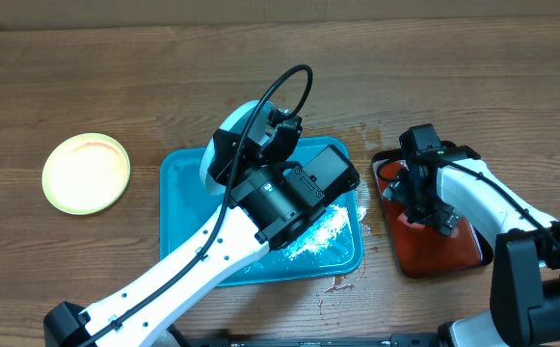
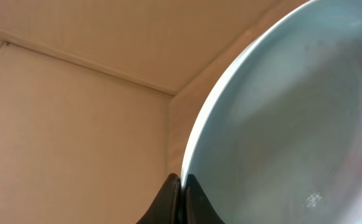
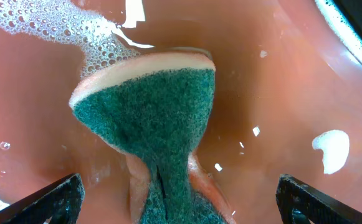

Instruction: Clean dirty plates on tray and stack at the side

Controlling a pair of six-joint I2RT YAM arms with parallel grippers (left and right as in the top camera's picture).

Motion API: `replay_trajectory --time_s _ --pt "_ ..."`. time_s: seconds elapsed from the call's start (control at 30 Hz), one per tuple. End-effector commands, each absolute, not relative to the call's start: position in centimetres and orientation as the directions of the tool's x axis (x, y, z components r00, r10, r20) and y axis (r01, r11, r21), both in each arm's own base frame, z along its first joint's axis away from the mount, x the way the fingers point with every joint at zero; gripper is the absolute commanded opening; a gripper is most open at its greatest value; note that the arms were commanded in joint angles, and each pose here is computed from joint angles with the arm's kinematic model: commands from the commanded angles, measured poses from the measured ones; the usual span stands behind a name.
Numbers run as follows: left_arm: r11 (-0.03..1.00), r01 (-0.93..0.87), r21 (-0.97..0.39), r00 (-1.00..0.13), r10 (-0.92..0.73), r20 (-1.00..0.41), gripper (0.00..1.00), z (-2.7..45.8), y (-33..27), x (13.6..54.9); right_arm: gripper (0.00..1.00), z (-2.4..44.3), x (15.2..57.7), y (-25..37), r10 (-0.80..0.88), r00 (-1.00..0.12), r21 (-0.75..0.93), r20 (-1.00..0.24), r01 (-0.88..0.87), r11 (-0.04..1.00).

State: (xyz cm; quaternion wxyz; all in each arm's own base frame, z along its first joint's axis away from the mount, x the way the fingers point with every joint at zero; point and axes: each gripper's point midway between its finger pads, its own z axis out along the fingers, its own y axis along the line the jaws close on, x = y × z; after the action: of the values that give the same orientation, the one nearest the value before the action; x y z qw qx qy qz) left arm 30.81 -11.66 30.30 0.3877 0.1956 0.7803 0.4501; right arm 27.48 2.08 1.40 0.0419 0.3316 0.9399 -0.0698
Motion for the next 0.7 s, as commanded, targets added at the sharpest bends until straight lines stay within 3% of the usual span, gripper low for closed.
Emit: replay_trajectory --time_s 0.0,0.67 --pt "0.521 -0.103 0.847 -0.598 0.648 -0.472 0.04 32.4 -11.4 30.8 1.0 1.5 27.5 1.9 0.62 -0.774 -0.103 -0.128 0.632 0.768" --pt "0.438 -0.179 0.881 -0.584 0.674 -0.453 0.04 34.3 -10.7 30.7 1.0 1.5 27.5 1.9 0.62 -0.774 -0.103 -0.128 0.632 0.768"
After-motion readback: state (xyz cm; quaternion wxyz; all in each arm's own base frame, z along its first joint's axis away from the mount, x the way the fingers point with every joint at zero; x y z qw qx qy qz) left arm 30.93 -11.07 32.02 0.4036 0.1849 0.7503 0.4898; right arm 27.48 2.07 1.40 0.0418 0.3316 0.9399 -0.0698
